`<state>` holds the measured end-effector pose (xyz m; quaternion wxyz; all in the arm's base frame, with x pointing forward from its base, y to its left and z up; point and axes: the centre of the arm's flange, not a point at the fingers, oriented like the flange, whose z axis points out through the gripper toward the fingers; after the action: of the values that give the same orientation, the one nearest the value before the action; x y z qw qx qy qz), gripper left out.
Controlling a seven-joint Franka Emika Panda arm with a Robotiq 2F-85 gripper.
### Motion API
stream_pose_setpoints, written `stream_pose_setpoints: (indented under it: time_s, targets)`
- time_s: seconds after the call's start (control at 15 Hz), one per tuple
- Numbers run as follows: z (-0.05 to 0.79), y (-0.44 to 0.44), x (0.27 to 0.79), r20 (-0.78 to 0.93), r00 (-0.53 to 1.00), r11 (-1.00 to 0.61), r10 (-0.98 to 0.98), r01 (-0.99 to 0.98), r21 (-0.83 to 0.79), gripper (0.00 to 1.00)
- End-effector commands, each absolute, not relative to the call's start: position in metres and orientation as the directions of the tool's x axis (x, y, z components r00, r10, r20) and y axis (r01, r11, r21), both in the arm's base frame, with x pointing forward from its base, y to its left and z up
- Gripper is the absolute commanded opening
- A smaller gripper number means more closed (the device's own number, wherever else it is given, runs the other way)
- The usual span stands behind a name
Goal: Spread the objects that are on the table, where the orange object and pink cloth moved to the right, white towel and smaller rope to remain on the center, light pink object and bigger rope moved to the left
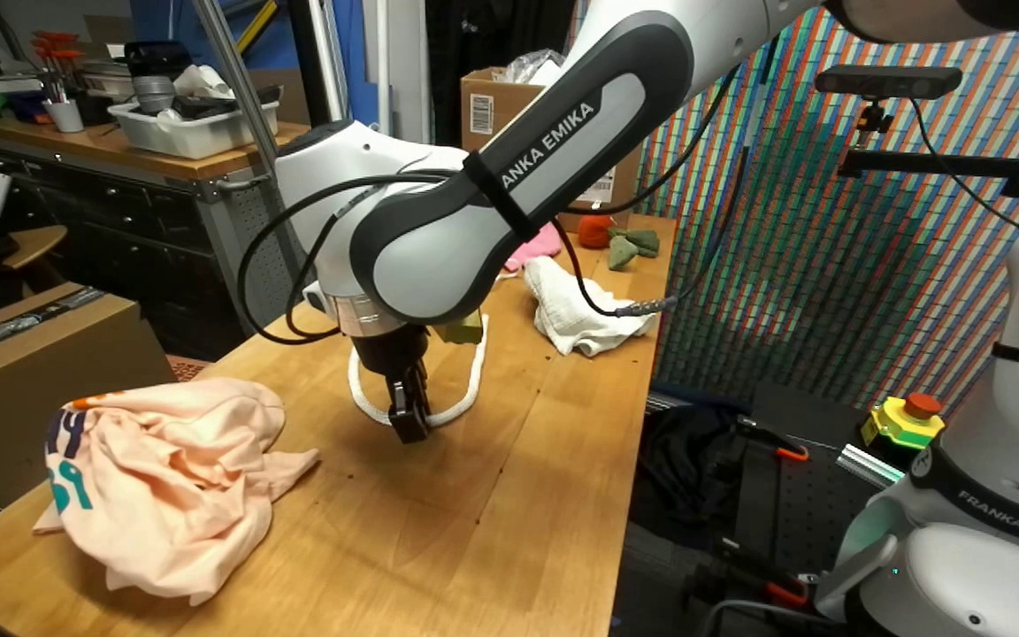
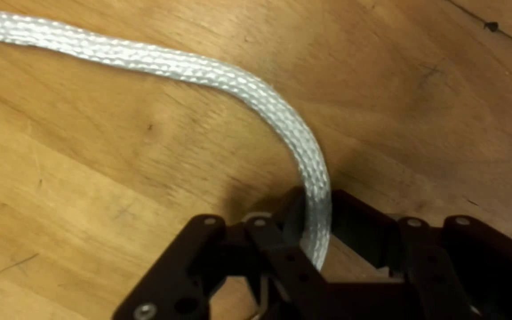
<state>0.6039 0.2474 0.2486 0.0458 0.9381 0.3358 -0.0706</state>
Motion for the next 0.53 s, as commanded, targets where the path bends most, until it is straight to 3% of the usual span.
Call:
stream_pose_setpoints:
  time_s: [0.0,0.07,0.47]
  targets:
    - [0.250,0.257,0.579,-0.165,0.762,-0.771,0.626,0.637,0.020,0.00]
    - [0.251,0.260,0.573,-0.166,0.759,-0.767,0.630,0.641,0.021,0.04]
    - [0.255,0.281,0.536,-0.188,0.726,-0.737,0.661,0.676,0.017,0.04]
